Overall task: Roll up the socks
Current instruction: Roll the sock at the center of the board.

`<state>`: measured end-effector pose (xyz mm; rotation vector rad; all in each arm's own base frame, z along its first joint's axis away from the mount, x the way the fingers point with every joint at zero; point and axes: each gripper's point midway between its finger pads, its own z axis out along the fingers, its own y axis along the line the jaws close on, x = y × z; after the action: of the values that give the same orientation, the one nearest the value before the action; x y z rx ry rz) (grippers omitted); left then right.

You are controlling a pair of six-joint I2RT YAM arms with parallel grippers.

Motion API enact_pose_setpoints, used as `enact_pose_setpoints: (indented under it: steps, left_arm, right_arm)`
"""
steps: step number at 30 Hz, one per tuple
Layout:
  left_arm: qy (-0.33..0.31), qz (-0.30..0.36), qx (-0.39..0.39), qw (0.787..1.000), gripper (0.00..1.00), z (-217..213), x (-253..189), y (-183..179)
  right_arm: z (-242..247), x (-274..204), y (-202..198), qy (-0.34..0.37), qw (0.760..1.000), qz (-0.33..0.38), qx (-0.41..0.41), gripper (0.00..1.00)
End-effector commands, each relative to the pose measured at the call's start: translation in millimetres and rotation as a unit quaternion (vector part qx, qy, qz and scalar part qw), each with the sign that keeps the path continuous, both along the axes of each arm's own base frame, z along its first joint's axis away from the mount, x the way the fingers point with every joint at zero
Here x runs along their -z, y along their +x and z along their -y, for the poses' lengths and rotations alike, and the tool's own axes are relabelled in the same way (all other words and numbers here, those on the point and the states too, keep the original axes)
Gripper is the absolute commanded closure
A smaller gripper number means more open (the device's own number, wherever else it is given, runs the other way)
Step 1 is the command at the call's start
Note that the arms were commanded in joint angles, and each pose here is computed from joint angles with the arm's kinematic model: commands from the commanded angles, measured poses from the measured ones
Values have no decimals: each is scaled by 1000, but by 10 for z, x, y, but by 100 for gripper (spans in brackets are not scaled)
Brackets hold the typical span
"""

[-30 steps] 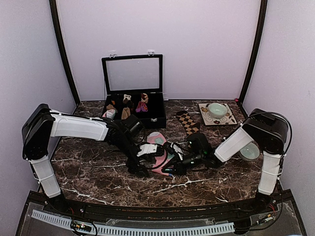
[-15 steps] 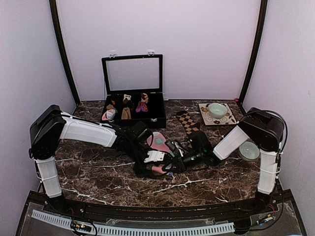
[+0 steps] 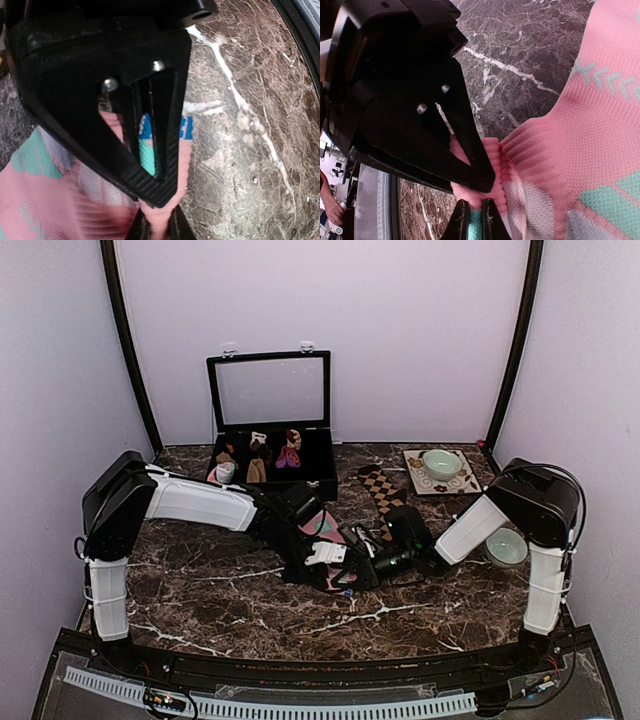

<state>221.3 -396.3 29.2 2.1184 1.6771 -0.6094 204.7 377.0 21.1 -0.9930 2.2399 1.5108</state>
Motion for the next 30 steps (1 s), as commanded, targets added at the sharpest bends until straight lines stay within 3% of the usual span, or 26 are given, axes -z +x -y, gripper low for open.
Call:
enact_pose_setpoints:
  steps: [1, 3, 4, 6, 7, 8, 9, 15, 19, 24, 27, 30]
  left_arm:
    - [32, -42, 9, 999, 92, -30, 132, -107]
    - [32, -54, 7, 998, 92, -34, 118, -135]
    - [33, -62, 5, 998, 92, -42, 111, -152]
    - [35, -94, 1, 995, 92, -76, 91, -207]
    - [39, -114, -1, 993, 92, -105, 94, -244]
    - [43, -134, -3, 990, 92, -130, 97, -277]
    - [48, -150, -5, 987, 92, -160, 112, -304]
    - [75, -250, -20, 965, 93, -307, 142, -433]
    - [80, -300, -17, 950, 92, -340, 71, -498]
    - [115, -310, -36, 943, 92, -373, 207, -466]
    - [149, -293, -56, 943, 93, -408, 351, -391]
    - [164, -284, -70, 942, 92, -395, 430, -327]
  right_arm:
    - [577, 761, -300, -167, 982, -82, 43, 95]
    - [576, 676, -265, -155, 985, -58, 47, 88]
    - [595, 640, -248, -152, 986, -43, 53, 75]
    - [626, 527, -205, -140, 988, -5, 62, 65]
    - [638, 469, -186, -132, 989, 15, 68, 53]
    - [654, 391, -157, -122, 989, 36, 75, 10]
    - [671, 330, -136, -114, 988, 58, 81, 2]
    - [799, 29, 13, -107, 969, 185, 127, 1]
    - [1000, -311, 382, -147, 922, 265, 242, 1]
    - [1135, -1098, 406, 9, 893, 294, 340, 1]
    - [1019, -1138, 219, 36, 903, 331, 270, 1]
    - [890, -874, 35, 4, 921, 341, 187, 1]
